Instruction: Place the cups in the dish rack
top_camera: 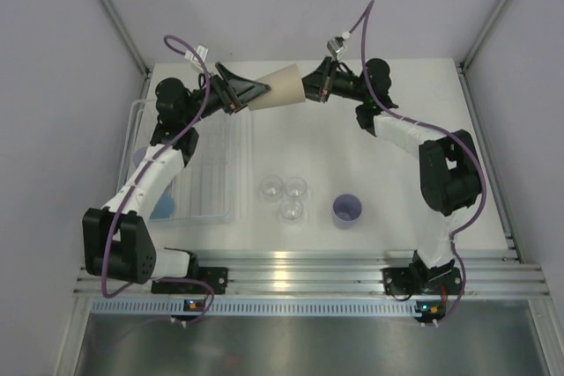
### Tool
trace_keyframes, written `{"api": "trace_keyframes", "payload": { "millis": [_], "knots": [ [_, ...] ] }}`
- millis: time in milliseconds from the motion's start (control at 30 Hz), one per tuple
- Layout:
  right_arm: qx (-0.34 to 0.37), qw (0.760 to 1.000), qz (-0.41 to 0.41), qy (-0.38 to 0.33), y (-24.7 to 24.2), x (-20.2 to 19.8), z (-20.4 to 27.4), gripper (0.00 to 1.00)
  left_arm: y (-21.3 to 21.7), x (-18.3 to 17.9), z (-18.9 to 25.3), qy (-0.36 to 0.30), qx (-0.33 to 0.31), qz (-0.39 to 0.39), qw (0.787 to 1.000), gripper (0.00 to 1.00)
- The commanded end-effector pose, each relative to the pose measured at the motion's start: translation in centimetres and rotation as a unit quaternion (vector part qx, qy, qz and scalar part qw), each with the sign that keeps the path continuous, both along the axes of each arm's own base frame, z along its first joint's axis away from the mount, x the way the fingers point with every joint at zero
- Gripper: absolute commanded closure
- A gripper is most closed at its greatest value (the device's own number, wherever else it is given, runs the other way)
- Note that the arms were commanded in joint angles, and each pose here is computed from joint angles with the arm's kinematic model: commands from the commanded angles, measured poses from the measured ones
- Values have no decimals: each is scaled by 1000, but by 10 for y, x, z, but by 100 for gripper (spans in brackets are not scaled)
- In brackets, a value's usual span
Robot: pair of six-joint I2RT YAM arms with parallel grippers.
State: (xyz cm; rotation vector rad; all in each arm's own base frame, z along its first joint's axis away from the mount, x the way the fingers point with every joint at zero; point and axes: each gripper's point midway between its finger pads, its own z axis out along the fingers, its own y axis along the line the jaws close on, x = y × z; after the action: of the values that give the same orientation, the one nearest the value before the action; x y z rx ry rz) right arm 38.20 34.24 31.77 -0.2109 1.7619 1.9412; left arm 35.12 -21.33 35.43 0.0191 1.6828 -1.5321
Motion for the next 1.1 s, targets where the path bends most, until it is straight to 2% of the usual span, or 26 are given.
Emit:
{"api": "trace_keyframes", "payload": {
  "millis": [0, 167, 300, 333, 400, 433, 467, 500, 633, 767, 867, 1067],
  "knots": [
    [34, 998, 12, -46, 7, -3, 27, 100, -7, -9, 11, -41, -5, -29, 999, 1],
    [39, 998, 25, -44, 15, -3, 25, 100, -12, -8, 15, -44, -17, -34, 998, 4],
    [39, 998, 30, -44, 19, -5, 24, 100, -16, -5, 13, -38, -19, -38, 998, 23],
    [39, 998, 31, -44, 19, -5, 24, 100, -18, -4, 10, -33, -18, -42, 998, 35],
    [38, 998, 35, -43, 21, -7, 22, 100, -20, -3, 9, -30, -19, -44, 998, 49],
    [37, 998, 35, -41, 20, -6, 20, 100, -21, -2, 9, -30, -19, -44, 998, 76],
    [37, 998, 36, -41, 21, -7, 19, 100, -20, -2, 9, -30, -19, -42, 998, 89],
    [38, 998, 37, -41, 21, -8, 19, 100, -19, 0, 10, -30, -21, -35, 999, 98],
    [37, 998, 36, -40, 20, -9, 16, 100, -16, 0, 11, -36, -22, -18, 999, 100],
    [42, 998, 35, -37, 18, -10, 13, 72, -12, -2, 19, -52, -24, 0, 998, 100],
    [48, 998, 36, -38, 18, -11, 13, 62, -5, -3, 26, -63, -24, 18, 998, 100],
    [54, 997, 29, -36, 12, -10, 10, 57, 25, 1, 34, -77, -9, 73, 994, 100]
  ]
}}
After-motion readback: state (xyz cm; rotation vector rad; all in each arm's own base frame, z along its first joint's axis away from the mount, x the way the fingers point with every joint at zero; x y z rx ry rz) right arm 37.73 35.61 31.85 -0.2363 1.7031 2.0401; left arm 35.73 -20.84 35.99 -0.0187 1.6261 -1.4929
